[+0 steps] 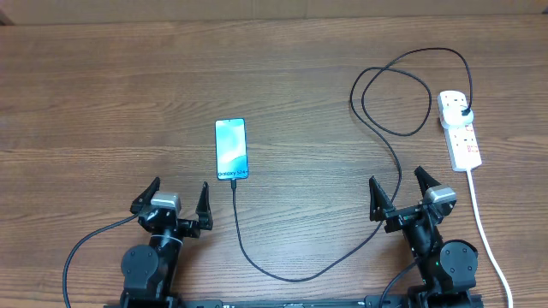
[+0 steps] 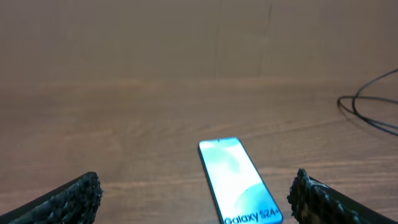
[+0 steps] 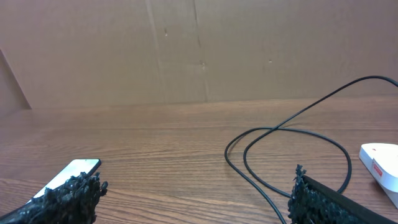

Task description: Plug charger to phone and switch on socket

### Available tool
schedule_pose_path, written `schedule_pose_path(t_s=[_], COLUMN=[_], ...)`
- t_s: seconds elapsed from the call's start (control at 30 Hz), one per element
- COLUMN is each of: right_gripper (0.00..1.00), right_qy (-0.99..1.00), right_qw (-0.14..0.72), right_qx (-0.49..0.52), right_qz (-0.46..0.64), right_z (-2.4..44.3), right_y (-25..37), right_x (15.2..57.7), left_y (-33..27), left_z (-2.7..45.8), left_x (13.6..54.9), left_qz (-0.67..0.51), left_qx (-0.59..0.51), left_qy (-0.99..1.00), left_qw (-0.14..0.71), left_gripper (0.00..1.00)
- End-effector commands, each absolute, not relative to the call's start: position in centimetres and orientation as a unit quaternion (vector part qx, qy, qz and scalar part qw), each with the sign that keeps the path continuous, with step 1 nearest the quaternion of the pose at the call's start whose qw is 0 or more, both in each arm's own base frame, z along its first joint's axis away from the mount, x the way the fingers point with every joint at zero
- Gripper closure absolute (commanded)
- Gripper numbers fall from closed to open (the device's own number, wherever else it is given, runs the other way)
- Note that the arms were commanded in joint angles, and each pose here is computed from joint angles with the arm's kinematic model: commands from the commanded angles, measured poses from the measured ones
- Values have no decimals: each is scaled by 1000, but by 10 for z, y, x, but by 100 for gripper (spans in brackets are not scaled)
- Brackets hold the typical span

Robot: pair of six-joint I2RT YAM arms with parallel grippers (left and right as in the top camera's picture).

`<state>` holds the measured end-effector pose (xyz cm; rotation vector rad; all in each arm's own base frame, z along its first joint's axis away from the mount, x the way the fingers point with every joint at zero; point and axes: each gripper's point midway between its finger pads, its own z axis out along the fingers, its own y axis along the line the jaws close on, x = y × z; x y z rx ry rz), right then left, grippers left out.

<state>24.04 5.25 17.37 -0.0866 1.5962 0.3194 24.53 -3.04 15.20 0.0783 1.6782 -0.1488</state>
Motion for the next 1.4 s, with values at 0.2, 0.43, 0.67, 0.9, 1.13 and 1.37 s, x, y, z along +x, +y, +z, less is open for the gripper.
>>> schedule_pose_path(t_s=[0.2, 0.43, 0.67, 0.9, 1.13, 1.37], right_gripper=[0, 0, 0, 0, 0, 0], right_qy=[711, 711, 711, 711, 711, 711], right_qw=[688, 688, 688, 688, 688, 688], right_qx=[-39, -39, -39, -39, -39, -39], right_qz=[142, 142, 142, 142, 142, 142], right_z=[172, 172, 172, 172, 172, 172], right_y=[53, 53, 53, 53, 53, 53], right_x=[240, 240, 240, 240, 240, 240], left_y=[-32, -31, -31, -31, -31, -31], left_z=[163, 158, 157, 157, 157, 157], left_x=[244, 244, 244, 244, 244, 244], left_qz=[-43, -44, -44, -44, -44, -44], left_qx=[68, 60, 61, 60, 61, 61], left_qy=[721, 729, 729, 729, 729, 729], left_qw=[688, 680, 680, 680, 680, 680], left_gripper=[0, 0, 0, 0, 0, 0])
